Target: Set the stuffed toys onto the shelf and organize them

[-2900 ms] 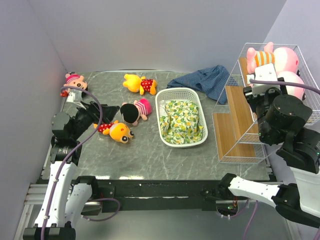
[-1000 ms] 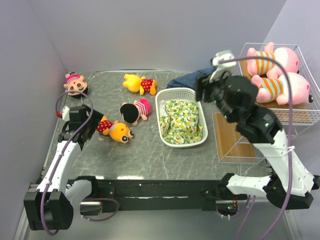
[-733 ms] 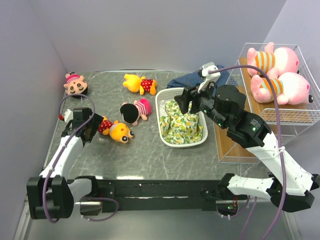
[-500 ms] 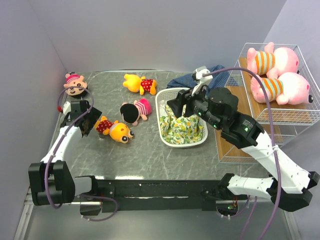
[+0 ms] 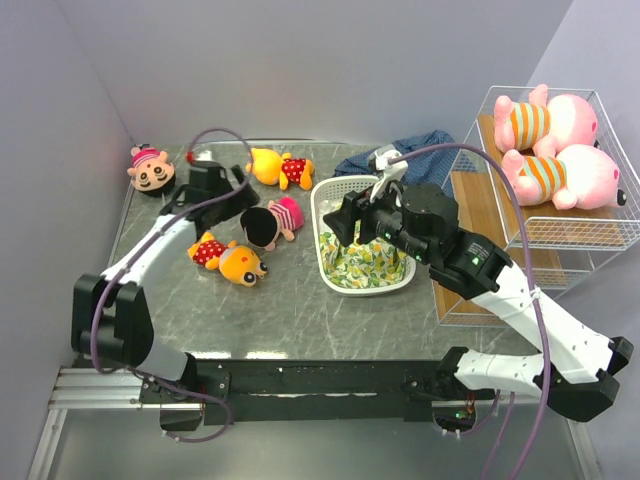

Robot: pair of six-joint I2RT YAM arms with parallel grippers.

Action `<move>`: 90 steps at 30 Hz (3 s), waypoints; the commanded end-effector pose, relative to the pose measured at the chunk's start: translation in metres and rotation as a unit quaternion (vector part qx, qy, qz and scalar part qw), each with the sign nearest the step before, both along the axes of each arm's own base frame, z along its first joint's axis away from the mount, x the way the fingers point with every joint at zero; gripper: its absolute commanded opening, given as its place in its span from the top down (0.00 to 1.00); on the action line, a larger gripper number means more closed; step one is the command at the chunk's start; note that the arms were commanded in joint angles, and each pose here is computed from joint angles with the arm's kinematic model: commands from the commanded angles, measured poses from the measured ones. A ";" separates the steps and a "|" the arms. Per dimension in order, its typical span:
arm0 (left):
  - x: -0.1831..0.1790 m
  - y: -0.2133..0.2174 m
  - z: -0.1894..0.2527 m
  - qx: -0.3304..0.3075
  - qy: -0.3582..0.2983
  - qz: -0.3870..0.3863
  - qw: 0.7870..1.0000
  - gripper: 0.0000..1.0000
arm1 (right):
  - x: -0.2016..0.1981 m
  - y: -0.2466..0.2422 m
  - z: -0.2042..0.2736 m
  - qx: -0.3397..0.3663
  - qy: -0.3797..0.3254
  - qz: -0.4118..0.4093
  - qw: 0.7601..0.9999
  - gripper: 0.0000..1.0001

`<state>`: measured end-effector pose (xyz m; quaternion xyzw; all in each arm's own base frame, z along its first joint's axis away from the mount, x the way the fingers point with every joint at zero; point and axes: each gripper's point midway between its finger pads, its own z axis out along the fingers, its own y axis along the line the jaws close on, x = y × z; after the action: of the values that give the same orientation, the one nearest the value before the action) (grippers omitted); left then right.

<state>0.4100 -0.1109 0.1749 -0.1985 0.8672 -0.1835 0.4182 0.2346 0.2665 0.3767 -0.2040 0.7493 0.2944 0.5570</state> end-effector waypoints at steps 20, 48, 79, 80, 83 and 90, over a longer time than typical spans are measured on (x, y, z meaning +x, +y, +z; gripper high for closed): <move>0.005 -0.032 -0.089 0.165 0.112 -0.010 0.980 0.41 | -0.009 -0.011 0.027 0.032 -0.049 0.003 0.998 0.32; -0.072 -0.074 0.135 -0.088 -0.220 -0.234 0.943 0.99 | -0.030 0.000 0.086 0.248 -0.021 0.029 0.968 0.30; -0.183 -0.100 0.215 -0.223 -0.389 -0.384 0.807 0.98 | -0.037 0.053 0.078 0.309 0.067 0.119 0.941 0.38; -0.183 -0.100 0.215 -0.222 -0.388 -0.383 0.808 0.97 | -0.037 0.054 0.079 0.308 0.067 0.119 0.941 0.46; -0.181 -0.099 0.212 -0.219 -0.388 -0.378 0.812 0.87 | -0.038 0.051 0.082 0.314 0.057 0.118 0.940 0.86; -0.170 -0.091 0.211 -0.197 -0.381 -0.345 0.835 0.01 | -0.032 0.037 0.095 0.291 0.005 0.092 0.952 1.00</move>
<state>0.2393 -0.2083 0.3719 0.1232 0.6039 -0.5648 0.5488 0.2037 0.3174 0.4400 -0.0910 0.6442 0.5643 0.5083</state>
